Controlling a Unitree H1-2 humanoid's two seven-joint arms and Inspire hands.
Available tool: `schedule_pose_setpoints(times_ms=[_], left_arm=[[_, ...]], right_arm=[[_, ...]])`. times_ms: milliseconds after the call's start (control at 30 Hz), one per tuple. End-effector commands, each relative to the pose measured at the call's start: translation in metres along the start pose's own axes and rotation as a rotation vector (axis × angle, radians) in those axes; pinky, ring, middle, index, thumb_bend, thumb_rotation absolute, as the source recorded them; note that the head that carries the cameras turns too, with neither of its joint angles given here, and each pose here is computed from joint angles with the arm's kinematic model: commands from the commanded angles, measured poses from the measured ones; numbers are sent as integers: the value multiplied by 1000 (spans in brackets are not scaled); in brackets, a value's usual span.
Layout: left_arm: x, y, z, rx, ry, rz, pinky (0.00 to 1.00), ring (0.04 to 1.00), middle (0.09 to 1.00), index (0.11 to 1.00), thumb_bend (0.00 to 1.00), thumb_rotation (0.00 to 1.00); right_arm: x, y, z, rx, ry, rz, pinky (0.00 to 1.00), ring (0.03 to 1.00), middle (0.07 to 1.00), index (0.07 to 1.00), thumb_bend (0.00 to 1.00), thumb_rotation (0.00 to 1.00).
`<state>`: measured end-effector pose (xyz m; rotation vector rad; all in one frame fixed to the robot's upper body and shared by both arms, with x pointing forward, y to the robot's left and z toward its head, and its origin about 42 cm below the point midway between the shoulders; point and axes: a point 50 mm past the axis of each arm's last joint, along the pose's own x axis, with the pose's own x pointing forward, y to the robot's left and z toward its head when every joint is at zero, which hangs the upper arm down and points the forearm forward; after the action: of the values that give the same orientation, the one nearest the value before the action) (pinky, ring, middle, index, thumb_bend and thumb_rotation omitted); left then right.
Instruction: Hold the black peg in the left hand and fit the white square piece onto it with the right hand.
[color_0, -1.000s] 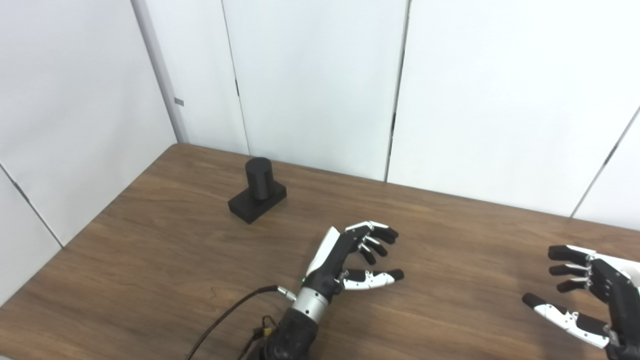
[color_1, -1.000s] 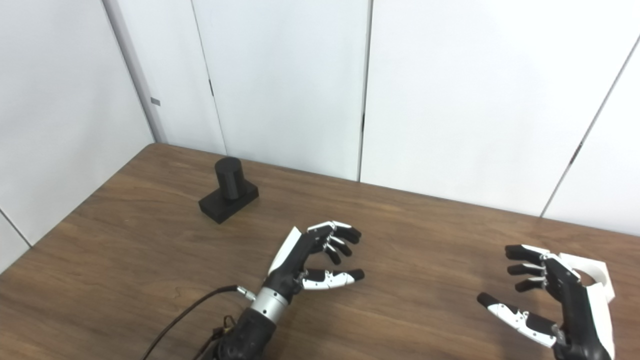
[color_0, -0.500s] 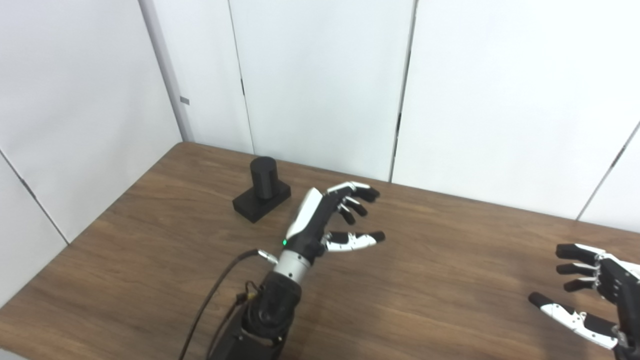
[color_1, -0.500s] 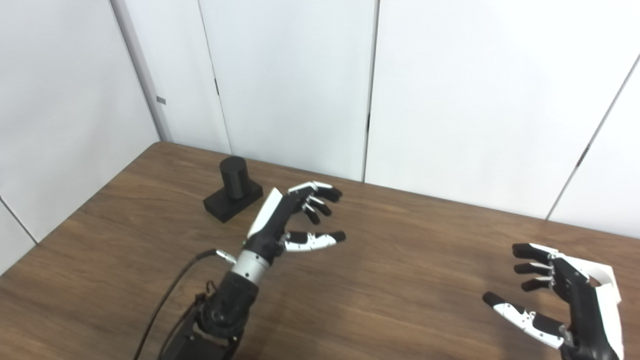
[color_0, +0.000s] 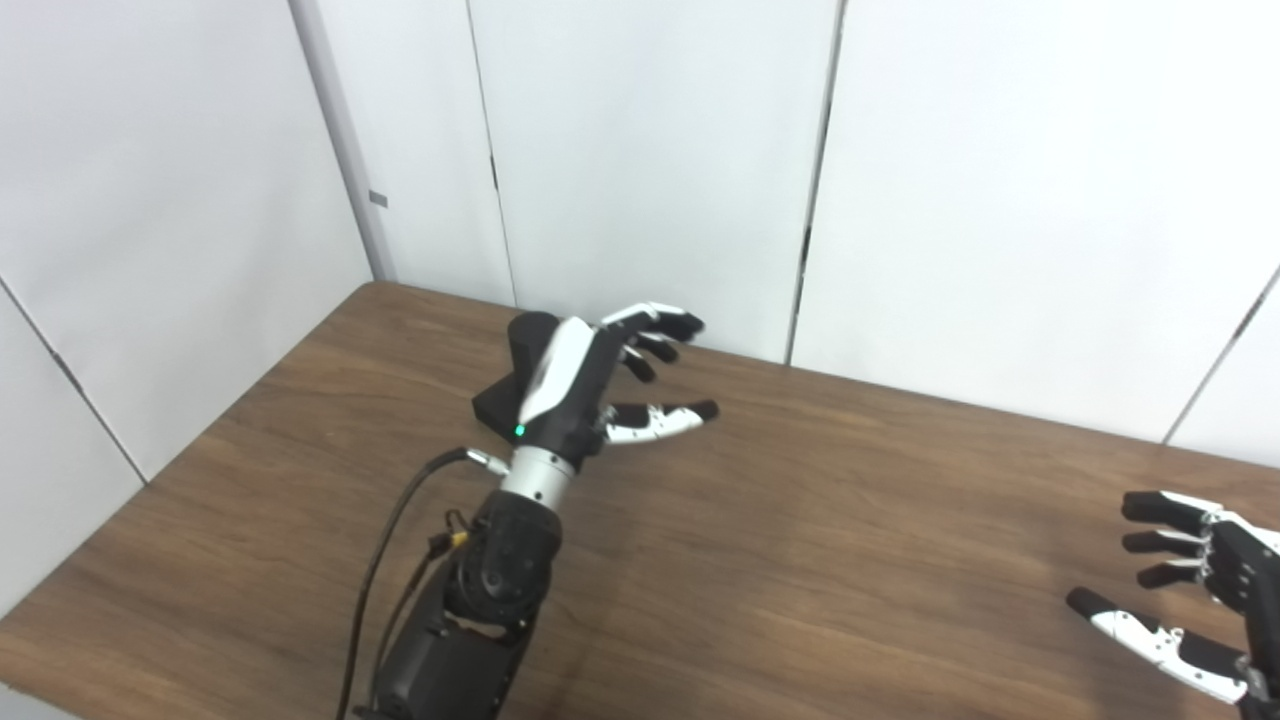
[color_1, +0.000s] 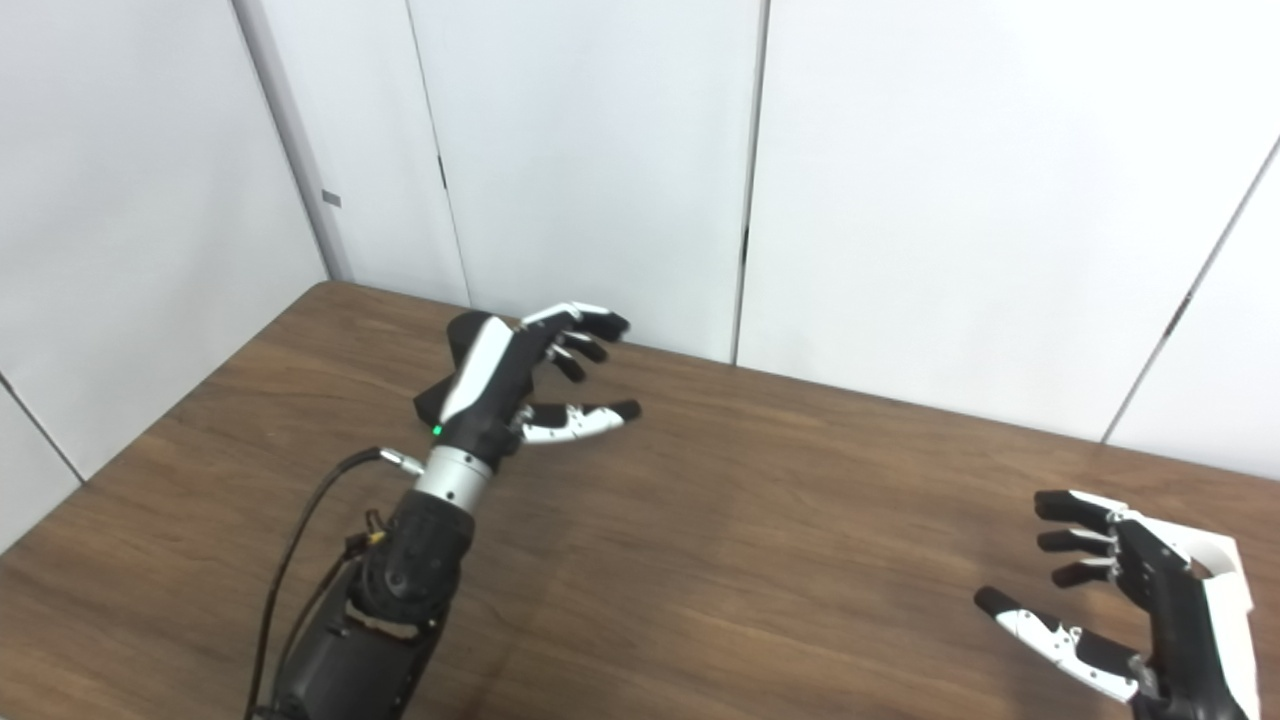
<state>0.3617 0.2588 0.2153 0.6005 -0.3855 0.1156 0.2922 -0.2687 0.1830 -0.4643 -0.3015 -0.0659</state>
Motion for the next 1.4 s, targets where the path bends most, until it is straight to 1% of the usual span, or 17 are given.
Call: schedule_pose_setpoints(times_ms=[0,100,133,233,300,400,533,600,667,733,867,933,1033,1100,1133,1233,1367], left_arm=[[20,20,19,20,-87,83,521,640,694,674,788,20],[23,31,15,49,-71,104,549,668,711,700,776,13],[24,35,13,68,-60,114,580,679,722,712,781,37],[27,44,11,112,-36,133,591,681,739,725,782,53],[30,50,9,155,-27,142,608,705,752,736,779,87],[34,54,7,207,-24,145,626,728,761,734,795,105],[40,61,3,280,-19,162,598,754,796,757,801,98],[43,65,1,338,-4,175,572,760,814,772,809,138],[47,68,-1,399,17,176,569,795,842,792,823,187],[49,71,-3,450,40,177,596,823,862,806,843,230],[51,73,-6,499,57,193,700,862,892,811,884,250],[51,73,-8,539,88,187,730,890,920,818,903,285],[52,73,-13,601,155,174,790,945,989,850,978,374],[53,72,-16,627,206,168,826,974,998,882,996,410],[53,71,-17,637,223,170,834,981,1000,897,1000,417],[53,72,-21,664,246,170,829,984,1000,898,1000,413],[53,75,-24,682,262,168,824,990,1000,892,1000,397]], right_arm=[[10,-8,18,1,-79,-19,480,621,691,664,576,0],[10,-8,19,0,-82,-19,477,617,689,663,575,0],[10,-8,19,-1,-83,-19,468,609,684,658,578,0],[9,-8,20,-3,-78,-18,467,608,685,658,578,0],[10,-9,21,-5,-77,-17,477,614,690,664,578,0],[11,-9,20,-6,-80,-16,474,610,688,665,588,0],[12,-10,19,7,-86,-14,470,610,685,654,587,0],[12,-10,20,6,-81,-13,464,605,682,652,587,0],[12,-10,21,5,-78,-13,468,607,683,657,590,0],[11,-10,21,10,-80,-15,467,603,681,654,597,0],[10,-12,22,11,-79,-15,478,618,686,655,593,0],[9,-13,22,6,-77,-11,475,613,684,657,595,0],[9,-13,22,5,-80,-7,467,599,678,655,598,0],[9,-13,22,9,-83,-5,465,598,672,648,593,0],[9,-12,22,10,-83,-4,465,596,670,646,590,0],[9,-12,22,12,-83,-3,470,601,671,648,588,0],[10,-11,23,14,-86,-2,475,604,672,650,583,0]])
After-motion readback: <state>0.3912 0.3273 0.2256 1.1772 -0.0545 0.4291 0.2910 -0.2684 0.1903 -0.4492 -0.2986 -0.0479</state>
